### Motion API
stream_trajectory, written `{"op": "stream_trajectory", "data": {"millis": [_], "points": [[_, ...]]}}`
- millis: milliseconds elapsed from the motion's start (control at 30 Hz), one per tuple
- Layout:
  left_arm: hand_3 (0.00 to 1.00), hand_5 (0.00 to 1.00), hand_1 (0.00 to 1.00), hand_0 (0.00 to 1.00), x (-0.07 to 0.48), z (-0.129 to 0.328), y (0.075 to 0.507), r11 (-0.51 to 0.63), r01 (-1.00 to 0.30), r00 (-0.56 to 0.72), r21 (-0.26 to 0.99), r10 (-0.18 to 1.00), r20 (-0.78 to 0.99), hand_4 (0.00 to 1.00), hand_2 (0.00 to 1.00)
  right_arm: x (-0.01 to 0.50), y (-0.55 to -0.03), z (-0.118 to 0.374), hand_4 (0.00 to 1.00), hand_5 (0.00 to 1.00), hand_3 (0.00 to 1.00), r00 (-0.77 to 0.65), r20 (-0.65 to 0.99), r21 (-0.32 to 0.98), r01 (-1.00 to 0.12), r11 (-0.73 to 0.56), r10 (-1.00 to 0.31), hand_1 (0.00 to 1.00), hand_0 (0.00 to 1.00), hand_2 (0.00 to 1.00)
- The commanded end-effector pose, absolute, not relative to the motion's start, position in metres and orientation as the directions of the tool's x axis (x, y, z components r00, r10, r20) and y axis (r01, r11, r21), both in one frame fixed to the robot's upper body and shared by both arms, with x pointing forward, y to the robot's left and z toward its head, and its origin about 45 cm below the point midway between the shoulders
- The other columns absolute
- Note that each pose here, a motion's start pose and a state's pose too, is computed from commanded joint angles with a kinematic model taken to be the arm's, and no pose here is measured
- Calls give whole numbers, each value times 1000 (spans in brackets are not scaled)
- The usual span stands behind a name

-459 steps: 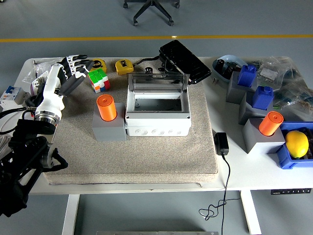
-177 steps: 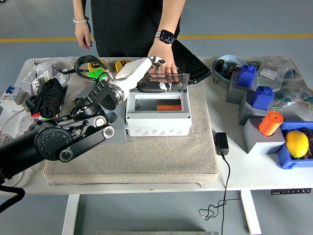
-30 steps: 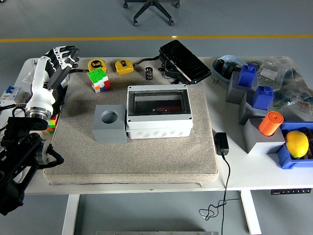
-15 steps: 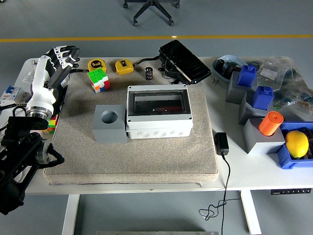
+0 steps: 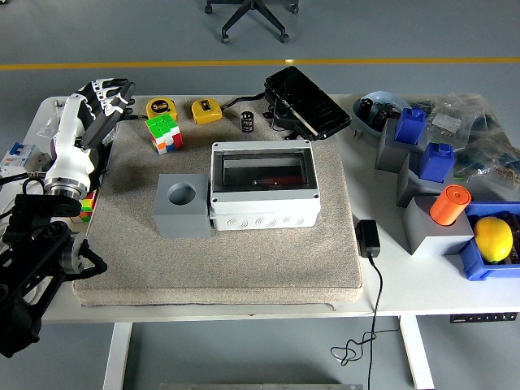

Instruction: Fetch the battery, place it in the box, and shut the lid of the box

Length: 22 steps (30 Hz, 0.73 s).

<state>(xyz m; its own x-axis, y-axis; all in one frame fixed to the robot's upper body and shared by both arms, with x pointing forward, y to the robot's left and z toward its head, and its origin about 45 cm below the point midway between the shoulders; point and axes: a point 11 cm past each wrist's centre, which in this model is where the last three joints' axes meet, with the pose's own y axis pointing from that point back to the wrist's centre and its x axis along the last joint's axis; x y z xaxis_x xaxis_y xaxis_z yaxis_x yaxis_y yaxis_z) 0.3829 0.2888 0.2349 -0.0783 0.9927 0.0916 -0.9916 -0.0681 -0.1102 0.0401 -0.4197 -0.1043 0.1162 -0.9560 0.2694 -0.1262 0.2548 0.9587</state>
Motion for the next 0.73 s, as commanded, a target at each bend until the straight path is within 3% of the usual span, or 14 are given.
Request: {"op": "stream_trajectory", "data": {"millis": [733], "points": [[593,578,572,520,384,238,286,-54,-992,-66,-116,992,104,977,616,38,-421,-104,948,458,581,120,268,959,-122,254,-956,668,628,677]]}}
